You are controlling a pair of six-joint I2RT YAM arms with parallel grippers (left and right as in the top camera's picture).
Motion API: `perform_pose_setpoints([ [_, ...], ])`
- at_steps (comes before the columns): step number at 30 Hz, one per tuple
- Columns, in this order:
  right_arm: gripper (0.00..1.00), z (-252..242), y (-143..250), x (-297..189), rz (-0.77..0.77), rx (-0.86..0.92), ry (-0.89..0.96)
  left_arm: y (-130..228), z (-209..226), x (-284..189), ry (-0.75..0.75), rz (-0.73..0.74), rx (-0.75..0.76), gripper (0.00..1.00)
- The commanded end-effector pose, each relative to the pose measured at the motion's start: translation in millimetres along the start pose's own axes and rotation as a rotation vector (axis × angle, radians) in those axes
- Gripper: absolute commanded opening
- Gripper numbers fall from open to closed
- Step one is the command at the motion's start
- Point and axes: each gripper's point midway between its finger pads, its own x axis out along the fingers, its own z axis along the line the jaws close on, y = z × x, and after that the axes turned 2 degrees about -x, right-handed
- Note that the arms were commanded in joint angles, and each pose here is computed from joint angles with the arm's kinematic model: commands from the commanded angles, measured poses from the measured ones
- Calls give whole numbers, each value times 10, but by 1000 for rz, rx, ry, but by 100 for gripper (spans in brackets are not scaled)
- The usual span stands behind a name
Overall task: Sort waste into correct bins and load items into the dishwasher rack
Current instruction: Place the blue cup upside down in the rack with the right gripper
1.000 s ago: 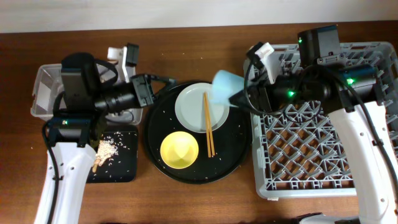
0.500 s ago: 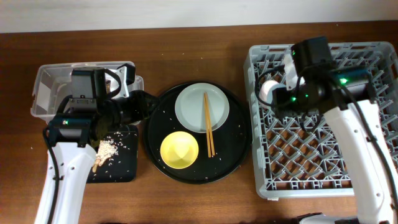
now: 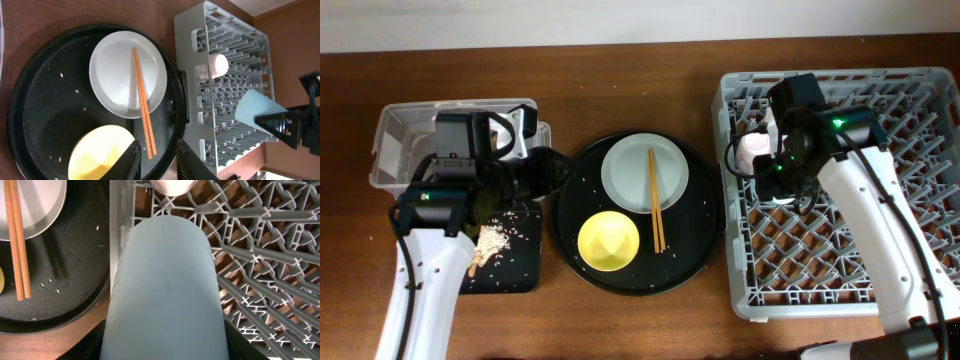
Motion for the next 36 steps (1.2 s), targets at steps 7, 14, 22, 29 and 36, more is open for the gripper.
perform_pose_setpoints([
  [7, 43, -14, 48, 55, 18, 43, 18, -12, 1, -21, -8, -8, 23, 23],
  [14, 43, 22, 109, 405, 37, 48, 13, 4, 7, -21, -10, -3, 19, 23],
  [22, 43, 34, 77, 560, 15, 50, 11, 4, 7, -21, -10, -3, 19, 23],
  [29, 60, 34, 85, 575, 17, 50, 12, 2, 8, -22, -10, -3, 19, 23],
  [36, 68, 33, 107, 593, 24, 49, 12, 2, 8, -22, -10, -3, 19, 23],
])
